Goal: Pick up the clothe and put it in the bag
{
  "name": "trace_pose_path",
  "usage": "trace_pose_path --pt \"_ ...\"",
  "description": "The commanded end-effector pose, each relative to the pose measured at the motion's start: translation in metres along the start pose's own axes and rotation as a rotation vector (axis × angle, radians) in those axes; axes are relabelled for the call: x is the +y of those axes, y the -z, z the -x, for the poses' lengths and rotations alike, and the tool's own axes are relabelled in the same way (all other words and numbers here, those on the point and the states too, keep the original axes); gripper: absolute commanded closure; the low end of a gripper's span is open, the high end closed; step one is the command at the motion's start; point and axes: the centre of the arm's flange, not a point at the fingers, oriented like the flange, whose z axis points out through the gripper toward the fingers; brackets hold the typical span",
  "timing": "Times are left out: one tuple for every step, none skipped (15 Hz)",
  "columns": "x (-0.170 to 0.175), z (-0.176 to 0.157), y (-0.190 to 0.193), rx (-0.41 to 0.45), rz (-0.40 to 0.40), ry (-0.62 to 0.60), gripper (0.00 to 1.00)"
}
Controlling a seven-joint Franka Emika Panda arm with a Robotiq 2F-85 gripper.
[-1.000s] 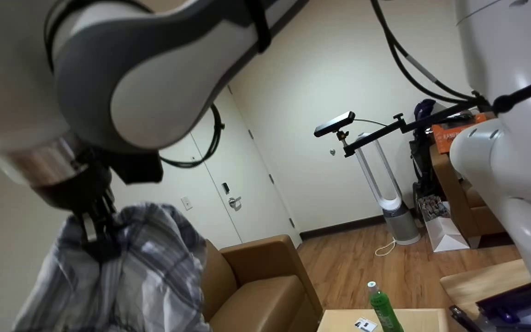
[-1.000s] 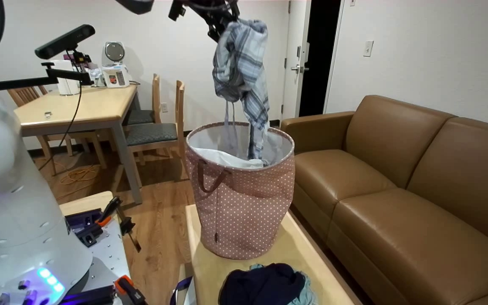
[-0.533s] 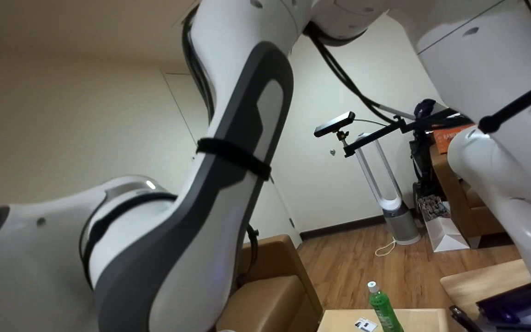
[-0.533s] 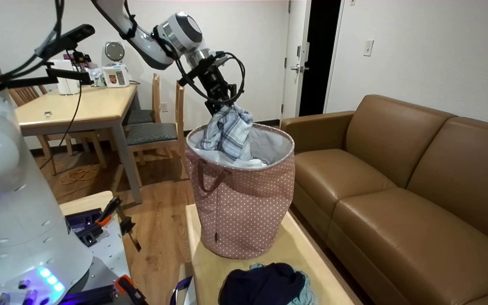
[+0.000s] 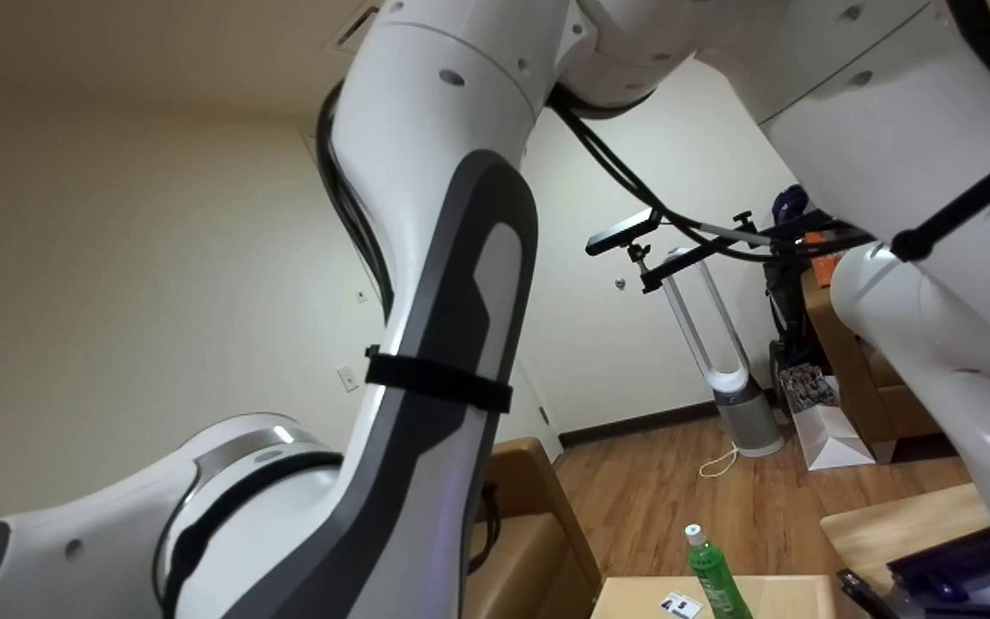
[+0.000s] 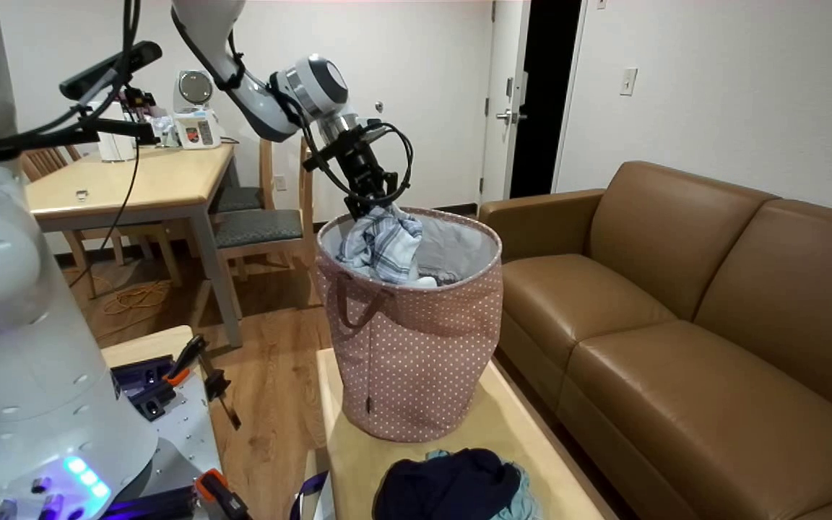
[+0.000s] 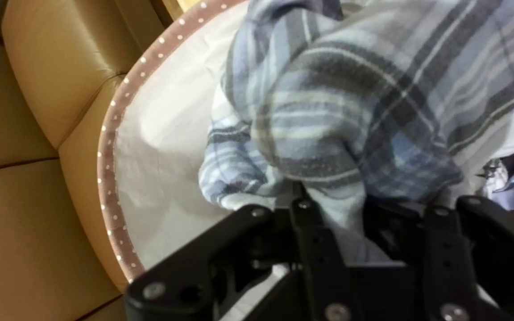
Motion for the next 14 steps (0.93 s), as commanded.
trace_pose_path --pt "0.009 -0.025 -0.015 0.032 -0.069 0.05 0.93" --pt "0.004 -0.037 -0.029 0.064 -0.116 0.05 0.94" --pt "0.0 -0.045 -0.041 0.119 -0.163 0.042 0.94" --pt "-0.005 -0.052 -0.058 0.16 -0.2 0.007 0.93" --pt "-0.01 -0.058 -0.072 0.194 -0.249 0.0 0.93" --pt "-0.018 -0.064 -0.09 0.208 -0.304 -0.014 0.93" --pt "-0.026 -0.067 -0.11 0.218 -0.356 -0.034 0.93" --pt "-0.032 -0.07 -0.127 0.222 -0.4 -0.056 0.93" --pt "-0.041 -0.071 -0.144 0.215 -0.43 -0.078 0.93" --pt "-0.047 -0.072 -0.158 0.21 -0.455 -0.095 0.93" --pt "-0.054 -0.074 -0.17 0.189 -0.47 -0.114 0.93" --pt "-0.059 -0.076 -0.18 0.168 -0.481 -0.123 0.93" --pt "-0.065 -0.078 -0.188 0.142 -0.489 -0.129 0.93" --pt "-0.068 -0.082 -0.194 0.125 -0.493 -0.135 0.93"
